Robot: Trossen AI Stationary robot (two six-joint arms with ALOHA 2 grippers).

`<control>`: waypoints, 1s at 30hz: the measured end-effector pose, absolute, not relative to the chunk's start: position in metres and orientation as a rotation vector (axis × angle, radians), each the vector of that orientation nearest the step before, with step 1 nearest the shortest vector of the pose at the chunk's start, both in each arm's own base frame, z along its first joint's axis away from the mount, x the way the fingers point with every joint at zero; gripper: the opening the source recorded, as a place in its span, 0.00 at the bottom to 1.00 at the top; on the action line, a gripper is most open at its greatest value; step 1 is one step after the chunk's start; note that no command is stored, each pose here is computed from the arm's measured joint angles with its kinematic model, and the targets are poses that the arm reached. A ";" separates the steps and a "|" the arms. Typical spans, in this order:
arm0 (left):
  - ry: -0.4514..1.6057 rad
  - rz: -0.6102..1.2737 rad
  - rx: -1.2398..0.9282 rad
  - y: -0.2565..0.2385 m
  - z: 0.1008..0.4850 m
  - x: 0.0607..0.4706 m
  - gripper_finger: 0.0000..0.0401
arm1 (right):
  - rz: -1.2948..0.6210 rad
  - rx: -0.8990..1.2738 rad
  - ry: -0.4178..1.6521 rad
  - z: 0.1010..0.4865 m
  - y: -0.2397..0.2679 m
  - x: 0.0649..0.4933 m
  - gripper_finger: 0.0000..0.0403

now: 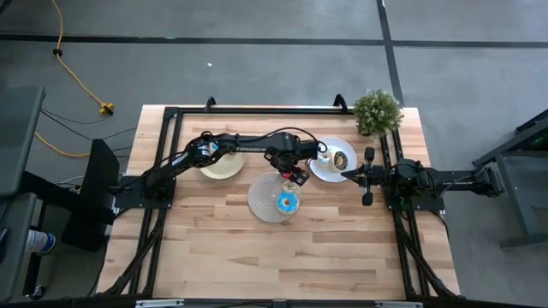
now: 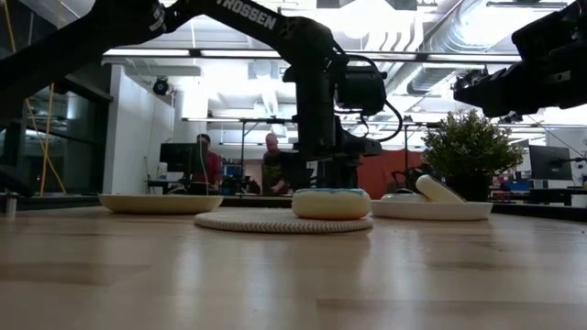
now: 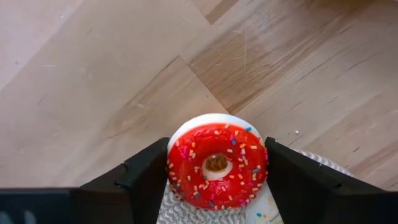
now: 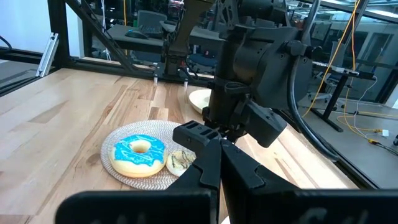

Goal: Pick & Place donuts
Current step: Put the small red donut on the brown plate

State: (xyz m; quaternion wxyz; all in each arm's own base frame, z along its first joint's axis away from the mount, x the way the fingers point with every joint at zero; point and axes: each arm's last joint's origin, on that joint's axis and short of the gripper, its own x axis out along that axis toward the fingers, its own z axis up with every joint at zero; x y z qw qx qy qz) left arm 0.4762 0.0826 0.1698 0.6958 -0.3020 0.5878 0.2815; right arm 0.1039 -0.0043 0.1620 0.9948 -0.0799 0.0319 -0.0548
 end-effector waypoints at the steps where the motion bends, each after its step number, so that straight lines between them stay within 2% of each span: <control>1: 1.312 0.627 -0.674 0.083 0.170 0.476 0.57 | -0.110 -0.160 0.064 0.162 -0.004 0.104 0.00; 5: 1.314 0.620 -0.675 0.082 0.170 0.476 0.48 | -0.110 -0.160 0.064 0.162 -0.004 0.104 0.00; 9: 1.314 0.619 -0.676 0.082 0.170 0.476 0.44 | -0.110 -0.160 0.064 0.162 -0.004 0.104 0.00; 17: 1.314 0.603 -0.661 0.083 0.173 0.475 0.44 | -0.110 -0.160 0.064 0.162 -0.004 0.104 0.00; 24: 1.249 0.626 -0.658 0.092 0.200 0.469 0.44 | -0.110 -0.160 0.064 0.162 -0.004 0.104 0.00; 30: 1.278 0.676 -0.631 0.098 0.227 0.449 0.44 | -0.110 -0.160 0.067 0.162 -0.004 0.104 0.00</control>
